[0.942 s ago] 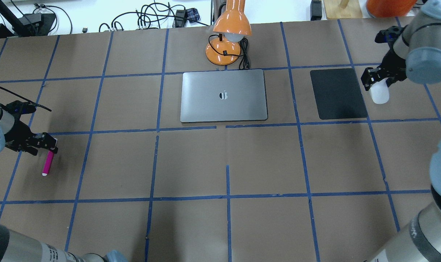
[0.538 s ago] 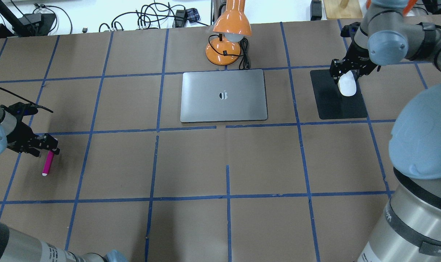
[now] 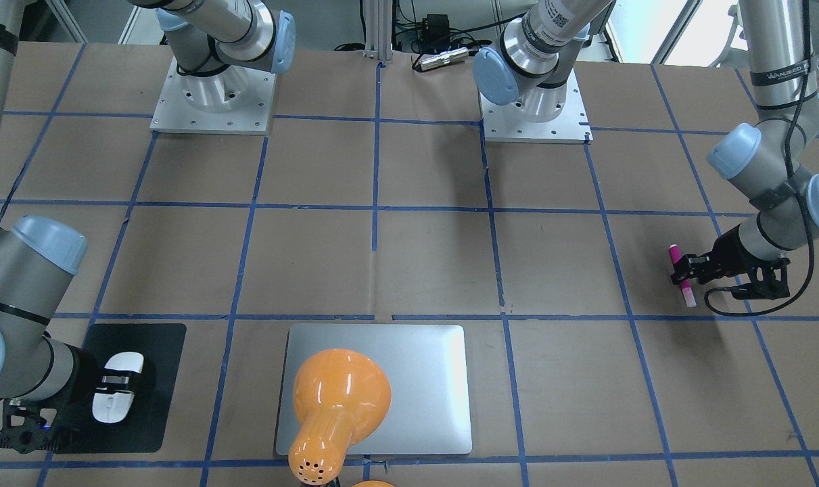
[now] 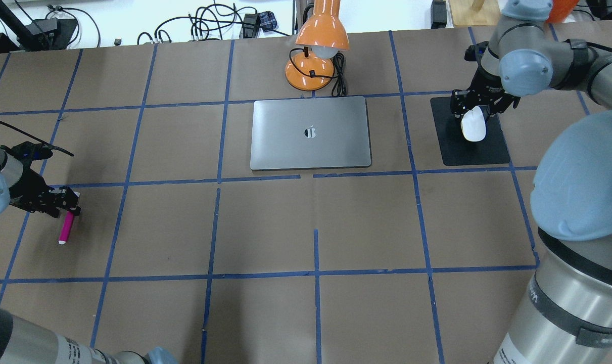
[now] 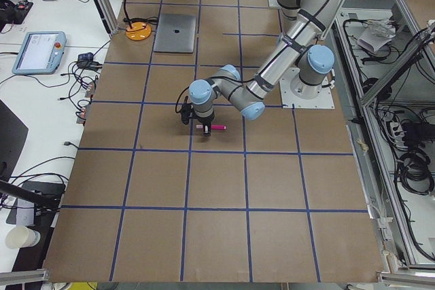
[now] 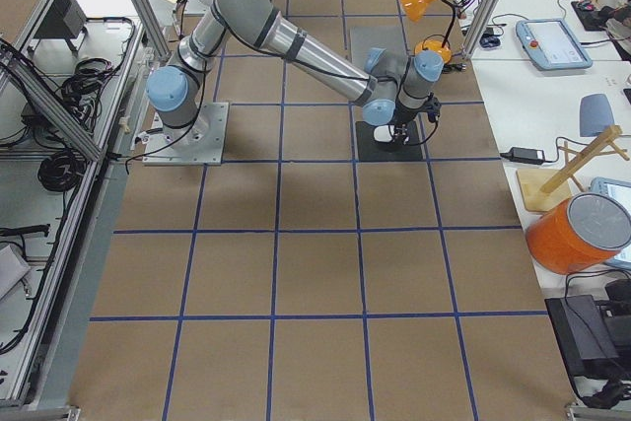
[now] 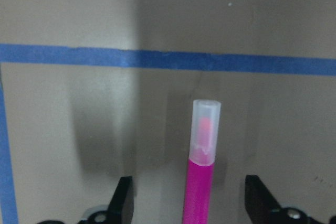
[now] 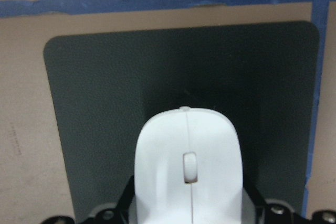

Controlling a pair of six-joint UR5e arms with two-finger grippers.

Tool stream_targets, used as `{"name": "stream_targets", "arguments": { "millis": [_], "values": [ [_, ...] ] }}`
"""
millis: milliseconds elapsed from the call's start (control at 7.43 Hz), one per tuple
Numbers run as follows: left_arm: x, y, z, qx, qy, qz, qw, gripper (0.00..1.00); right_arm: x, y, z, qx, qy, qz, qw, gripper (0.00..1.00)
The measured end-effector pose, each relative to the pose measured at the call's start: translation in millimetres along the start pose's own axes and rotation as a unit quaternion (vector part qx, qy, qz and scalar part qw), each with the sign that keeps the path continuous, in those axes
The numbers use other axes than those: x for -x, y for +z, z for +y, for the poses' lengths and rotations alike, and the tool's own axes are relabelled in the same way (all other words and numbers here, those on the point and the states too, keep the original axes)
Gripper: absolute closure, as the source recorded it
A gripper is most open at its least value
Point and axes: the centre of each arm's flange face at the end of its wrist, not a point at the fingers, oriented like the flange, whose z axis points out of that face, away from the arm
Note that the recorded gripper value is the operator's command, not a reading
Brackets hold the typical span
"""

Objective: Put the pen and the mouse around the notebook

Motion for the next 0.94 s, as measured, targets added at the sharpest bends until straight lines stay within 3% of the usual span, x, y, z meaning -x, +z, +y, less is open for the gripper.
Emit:
{"name": "stream_targets", "arguments": {
  "millis": [135, 404, 673, 942],
  "values": [
    [0.2, 0.7, -0.2, 0.001, 0.0, 0.0, 1.0, 1.0, 0.0, 0.6, 0.4, 0.002, 0.001, 0.0, 1.0, 0.0],
    [0.1, -0.4, 0.0, 0.005, -0.001, -0.002, 1.0, 1.0, -1.6, -17.3, 0.7, -0.004, 0.002, 0.007, 1.0, 0.0],
    [0.5, -13.2, -1.9, -0.001, -0.013, -0.013, 0.9998, 1.0, 12.0, -93.4, 19.7, -0.021, -0.007, 0.014, 0.9997, 0.0],
    [-8.3, -48.0, -25.5, -0.016, -0.069, -0.025, 0.9972, 1.0, 92.8, -194.7, 85.4, -0.039, -0.037, 0.02, 0.9983, 0.0]
  ]
}}
